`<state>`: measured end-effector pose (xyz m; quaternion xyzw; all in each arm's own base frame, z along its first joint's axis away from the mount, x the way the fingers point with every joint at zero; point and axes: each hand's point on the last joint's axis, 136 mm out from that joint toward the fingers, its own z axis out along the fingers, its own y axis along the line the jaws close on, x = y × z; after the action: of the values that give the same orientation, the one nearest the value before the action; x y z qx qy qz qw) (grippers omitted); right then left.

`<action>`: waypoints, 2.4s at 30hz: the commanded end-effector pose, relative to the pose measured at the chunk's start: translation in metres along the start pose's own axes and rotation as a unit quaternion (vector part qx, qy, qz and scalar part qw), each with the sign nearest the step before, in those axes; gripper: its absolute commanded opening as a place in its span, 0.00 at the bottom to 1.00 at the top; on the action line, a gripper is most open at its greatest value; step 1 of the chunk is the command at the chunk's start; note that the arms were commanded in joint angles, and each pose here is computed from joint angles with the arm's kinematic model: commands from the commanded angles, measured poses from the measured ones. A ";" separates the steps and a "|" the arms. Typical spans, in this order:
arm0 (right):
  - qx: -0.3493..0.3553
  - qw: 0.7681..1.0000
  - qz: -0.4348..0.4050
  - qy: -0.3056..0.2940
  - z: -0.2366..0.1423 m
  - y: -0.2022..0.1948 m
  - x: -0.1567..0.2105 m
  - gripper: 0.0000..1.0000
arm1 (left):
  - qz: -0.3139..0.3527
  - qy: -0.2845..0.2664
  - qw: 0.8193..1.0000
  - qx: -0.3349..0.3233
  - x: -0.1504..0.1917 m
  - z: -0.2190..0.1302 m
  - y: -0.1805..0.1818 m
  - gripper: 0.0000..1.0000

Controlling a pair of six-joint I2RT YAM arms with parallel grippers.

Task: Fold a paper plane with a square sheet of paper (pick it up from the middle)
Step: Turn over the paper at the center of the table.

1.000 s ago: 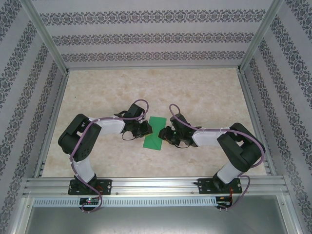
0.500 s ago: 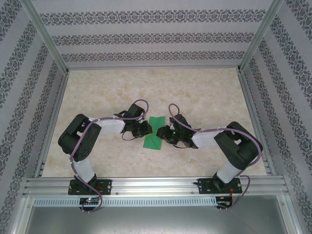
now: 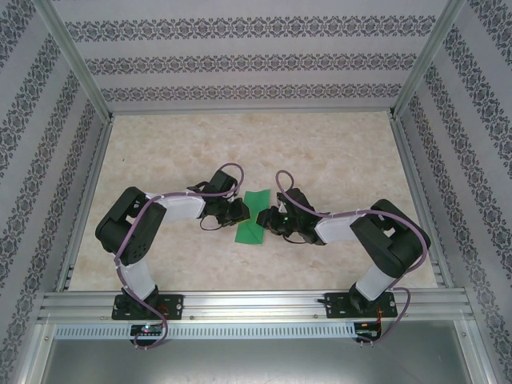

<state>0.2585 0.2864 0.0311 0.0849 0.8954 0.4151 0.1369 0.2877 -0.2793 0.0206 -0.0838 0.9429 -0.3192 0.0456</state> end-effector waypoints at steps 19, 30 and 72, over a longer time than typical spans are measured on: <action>-0.004 0.999 -0.041 0.012 -0.010 0.020 -0.003 0.10 | 0.039 -0.075 0.996 -0.013 -0.012 -0.061 -0.024 0.23; 0.152 0.981 -0.123 0.003 -0.078 0.037 -0.023 0.00 | 0.062 -0.151 0.986 -0.047 -0.021 -0.114 -0.024 0.26; 0.124 0.983 -0.127 0.043 -0.035 0.088 -0.022 0.50 | 0.032 -0.270 0.961 -0.048 -0.026 -0.191 0.014 0.39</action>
<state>0.2516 0.3040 0.0949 -0.0604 0.9770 0.1853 0.0866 0.2801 -0.1287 0.1706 -0.1656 0.9098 -0.1950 0.3270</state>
